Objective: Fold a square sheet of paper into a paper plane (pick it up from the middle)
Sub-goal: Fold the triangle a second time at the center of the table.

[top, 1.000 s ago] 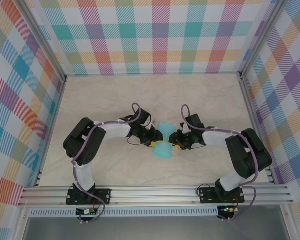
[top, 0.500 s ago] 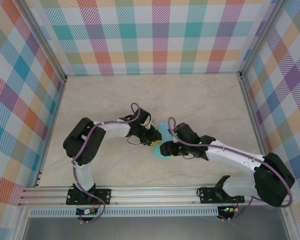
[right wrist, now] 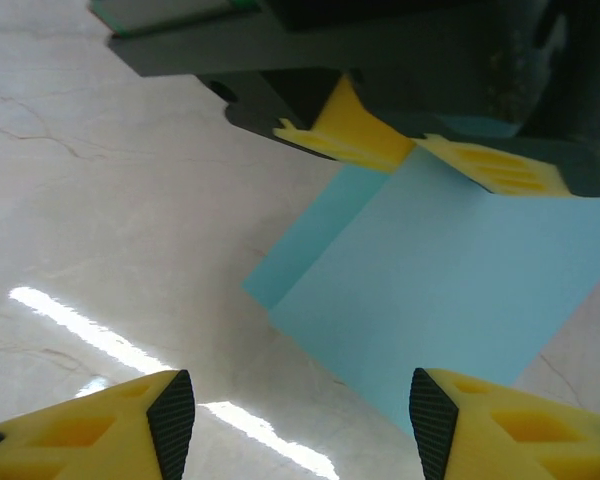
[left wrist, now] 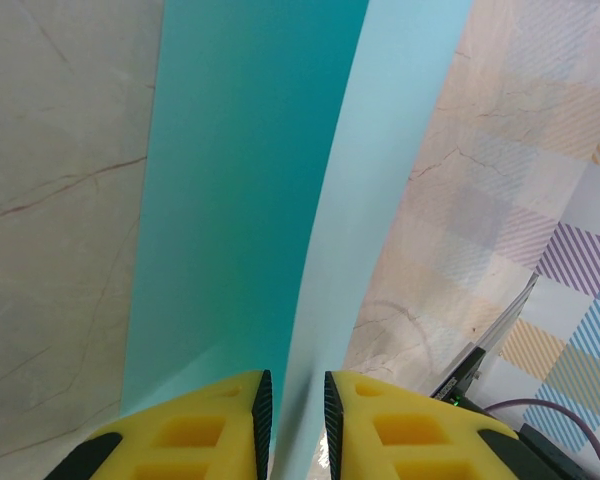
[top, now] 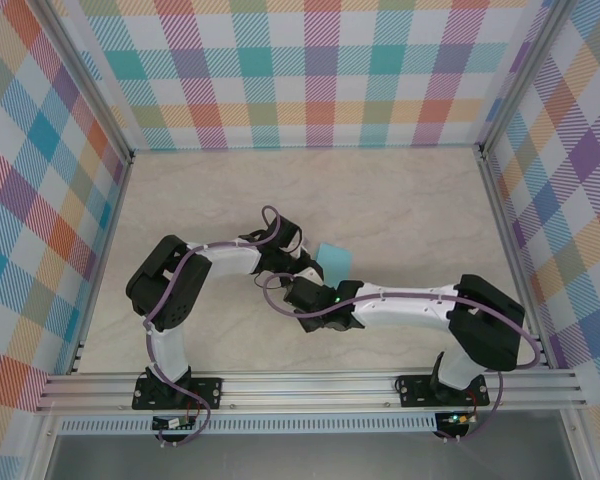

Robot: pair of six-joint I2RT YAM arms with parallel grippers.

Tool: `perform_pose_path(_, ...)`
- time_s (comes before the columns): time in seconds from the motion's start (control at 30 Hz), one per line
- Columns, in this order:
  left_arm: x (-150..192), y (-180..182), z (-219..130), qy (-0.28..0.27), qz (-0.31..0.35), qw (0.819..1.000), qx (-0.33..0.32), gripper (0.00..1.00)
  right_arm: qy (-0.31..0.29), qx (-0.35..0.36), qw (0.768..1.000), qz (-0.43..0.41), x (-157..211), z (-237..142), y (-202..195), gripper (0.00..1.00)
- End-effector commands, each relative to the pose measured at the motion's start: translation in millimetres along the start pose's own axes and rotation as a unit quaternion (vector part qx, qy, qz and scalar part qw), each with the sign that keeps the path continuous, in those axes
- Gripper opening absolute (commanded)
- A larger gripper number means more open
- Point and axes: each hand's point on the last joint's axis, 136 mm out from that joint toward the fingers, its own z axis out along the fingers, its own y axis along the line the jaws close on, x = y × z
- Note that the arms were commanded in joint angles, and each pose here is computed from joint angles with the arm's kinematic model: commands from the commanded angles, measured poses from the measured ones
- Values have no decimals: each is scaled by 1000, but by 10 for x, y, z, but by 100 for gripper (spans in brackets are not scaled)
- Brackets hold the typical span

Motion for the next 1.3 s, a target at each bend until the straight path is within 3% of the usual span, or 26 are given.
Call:
perform_pose_path(0.0,-50,-97,-120,-11,-1,1000,10,23,-16,41,999,-12,-96,-16,-85,60)
perform_pose_path(0.27,-57,-118,-117,-9,-1,1000,14,23,-30,43,999,-12,-192,81,-20,58)
perform_pose_path(0.57,-37,-144,-126,-5,2,1000,20,23,-34,70,997,-2,-166,74,-135,44)
perform_pose_path(0.73,-42,-135,-117,-5,1,1000,18,23,-48,64,997,4,-161,-4,-172,41)
perform_pose_path(0.93,-47,-163,-118,-4,2,1000,23,23,-39,69,997,3,-98,20,-201,44)
perform_pose_path(1.07,-43,-204,-123,-3,2,999,33,21,-44,56,997,-6,-104,10,-151,50)
perform_pose_path(1.17,-44,-233,-119,-1,1,999,42,20,-52,17,998,-21,-137,-13,-2,60)
perform_pose_path(1.27,-51,-242,-120,-1,2,999,42,20,-51,14,998,-27,-138,12,32,63)
